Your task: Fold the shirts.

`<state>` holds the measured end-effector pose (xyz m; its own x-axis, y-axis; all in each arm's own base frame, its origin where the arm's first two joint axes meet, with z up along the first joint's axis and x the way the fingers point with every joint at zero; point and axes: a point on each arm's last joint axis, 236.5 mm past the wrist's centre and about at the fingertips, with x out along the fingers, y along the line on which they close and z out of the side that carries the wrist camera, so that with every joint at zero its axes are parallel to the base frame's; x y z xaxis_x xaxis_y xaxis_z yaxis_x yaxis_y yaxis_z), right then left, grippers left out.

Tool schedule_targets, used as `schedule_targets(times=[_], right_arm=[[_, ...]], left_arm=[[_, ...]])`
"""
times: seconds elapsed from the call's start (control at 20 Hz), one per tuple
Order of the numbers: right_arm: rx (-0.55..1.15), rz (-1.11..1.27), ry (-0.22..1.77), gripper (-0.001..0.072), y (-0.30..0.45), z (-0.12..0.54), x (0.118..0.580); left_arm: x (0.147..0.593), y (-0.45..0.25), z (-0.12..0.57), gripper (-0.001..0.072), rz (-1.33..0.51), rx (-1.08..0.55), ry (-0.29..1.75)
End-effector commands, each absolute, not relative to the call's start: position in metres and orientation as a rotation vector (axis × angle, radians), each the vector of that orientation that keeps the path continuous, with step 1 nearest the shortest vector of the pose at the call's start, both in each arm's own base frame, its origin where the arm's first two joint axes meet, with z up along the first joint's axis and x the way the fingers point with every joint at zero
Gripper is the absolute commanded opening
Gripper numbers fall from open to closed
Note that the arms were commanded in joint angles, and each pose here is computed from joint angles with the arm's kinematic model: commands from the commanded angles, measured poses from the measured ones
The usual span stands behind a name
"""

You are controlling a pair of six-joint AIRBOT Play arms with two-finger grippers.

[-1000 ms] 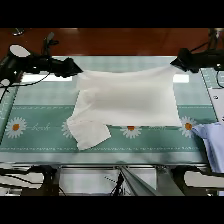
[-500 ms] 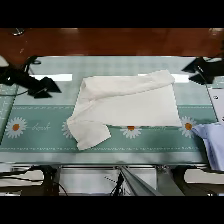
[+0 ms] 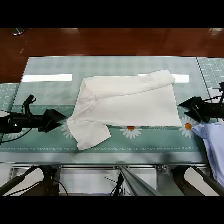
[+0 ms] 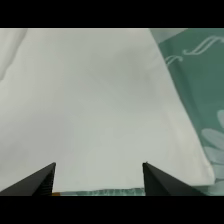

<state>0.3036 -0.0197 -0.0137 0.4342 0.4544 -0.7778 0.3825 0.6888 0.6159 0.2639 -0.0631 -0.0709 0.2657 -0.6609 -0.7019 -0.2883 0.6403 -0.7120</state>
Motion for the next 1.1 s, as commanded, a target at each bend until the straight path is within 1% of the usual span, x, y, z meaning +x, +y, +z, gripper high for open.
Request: schedule_targets(times=[0.0, 0.15, 0.4, 0.45, 0.5, 0.55, 0.65, 0.7, 0.8, 0.9, 1.05], right_arm=[[0.909, 0.132, 1.105, 0.0618, 0.005, -0.005, 0.296], [0.92, 0.145, 1.104, 0.0618, 0.008, -0.001, 0.295], [0.97, 0.155, 1.069, 0.0617, 0.012, 0.007, 0.302], [0.978, 0.152, 1.06, 0.0618, 0.01, 0.009, 0.304], [0.98, 0.143, 1.051, 0.0618, 0.006, 0.011, 0.305], [0.979, 0.13, 1.038, 0.0618, -0.003, 0.015, 0.306], [0.934, 0.043, 1.068, 0.0618, -0.032, 0.006, 0.293], [0.914, -0.036, 1.128, 0.0618, -0.048, -0.008, 0.275], [0.898, -0.155, 1.282, 0.0618, -0.057, -0.041, 0.237], [0.925, -0.167, 1.35, 0.0617, -0.044, -0.063, 0.219], [0.939, -0.151, 1.373, 0.0618, -0.038, -0.075, 0.216]], left_arm=[[0.267, -0.073, -0.08, 0.0702, -0.311, -0.929, 1.241], [0.267, -0.083, -0.081, 0.0702, -0.333, -0.903, 1.253], [0.255, -0.113, -0.096, 0.0697, -0.397, -0.836, 1.341], [0.256, -0.114, -0.099, 0.0561, -0.393, -0.827, 1.345], [0.257, -0.113, -0.101, 0.0136, -0.383, -0.827, 1.341], [0.26, -0.109, -0.1, 0.0019, -0.374, -0.834, 1.332], [0.263, -0.103, -0.096, 0.0019, -0.368, -0.856, 1.32], [0.264, -0.1, -0.094, 0.0019, -0.364, -0.868, 1.316], [0.265, -0.097, -0.095, 0.0019, -0.354, -0.874, 1.31], [0.266, -0.096, -0.095, 0.0019, -0.352, -0.874, 1.309], [0.266, -0.096, -0.095, 0.0019, -0.352, -0.873, 1.309]])
